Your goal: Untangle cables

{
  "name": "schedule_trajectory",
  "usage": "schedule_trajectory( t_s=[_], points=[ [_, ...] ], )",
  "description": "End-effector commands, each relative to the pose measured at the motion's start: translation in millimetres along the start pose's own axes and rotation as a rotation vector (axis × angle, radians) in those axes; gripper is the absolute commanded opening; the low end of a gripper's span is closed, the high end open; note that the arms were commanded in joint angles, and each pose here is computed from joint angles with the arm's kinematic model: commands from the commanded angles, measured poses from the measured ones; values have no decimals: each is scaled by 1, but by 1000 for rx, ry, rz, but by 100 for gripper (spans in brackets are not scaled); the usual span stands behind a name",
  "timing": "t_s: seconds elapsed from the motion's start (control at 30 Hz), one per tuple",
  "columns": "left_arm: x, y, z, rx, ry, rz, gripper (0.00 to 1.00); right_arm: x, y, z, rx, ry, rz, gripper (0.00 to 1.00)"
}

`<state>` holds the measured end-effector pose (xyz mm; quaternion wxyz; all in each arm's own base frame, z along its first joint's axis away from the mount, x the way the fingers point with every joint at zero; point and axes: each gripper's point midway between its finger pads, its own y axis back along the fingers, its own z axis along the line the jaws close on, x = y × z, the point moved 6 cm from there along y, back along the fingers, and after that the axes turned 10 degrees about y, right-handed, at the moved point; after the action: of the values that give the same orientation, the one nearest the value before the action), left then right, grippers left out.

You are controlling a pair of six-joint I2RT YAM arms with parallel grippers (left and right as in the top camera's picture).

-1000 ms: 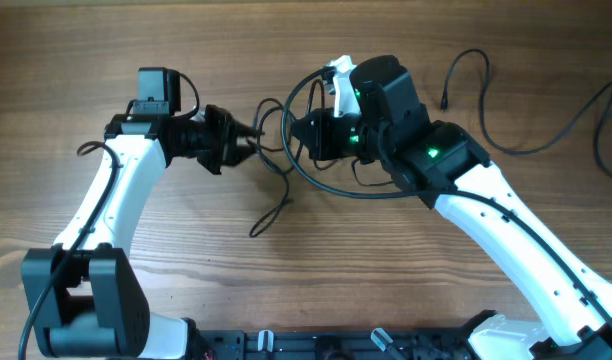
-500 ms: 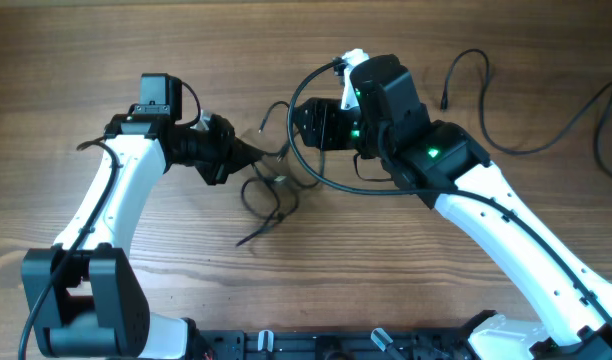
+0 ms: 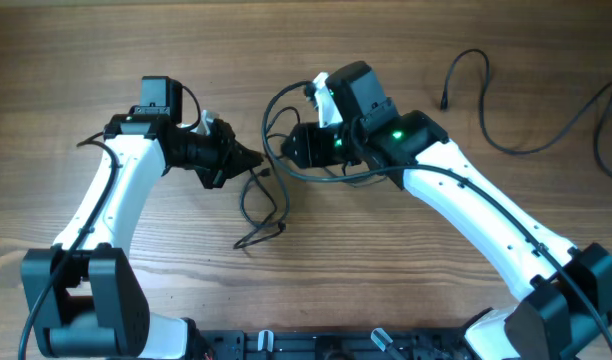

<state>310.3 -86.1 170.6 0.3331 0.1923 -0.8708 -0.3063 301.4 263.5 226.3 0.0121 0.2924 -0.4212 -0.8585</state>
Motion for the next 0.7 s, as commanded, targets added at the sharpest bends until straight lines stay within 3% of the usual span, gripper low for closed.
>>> schedule_trajectory(
  t_s=[0.0,0.23,0.67],
  points=[
    [-10,16,-1,42,-51,-33,4,6,-10,-1,-27,118,52,47],
    [-22,36,14,47,-10,-59,4,13,-40,-16,-17,91,112,53],
    [-26,38,18,27,-3,-85,4,47,-120,-18,-159,50,274,59]
  ],
)
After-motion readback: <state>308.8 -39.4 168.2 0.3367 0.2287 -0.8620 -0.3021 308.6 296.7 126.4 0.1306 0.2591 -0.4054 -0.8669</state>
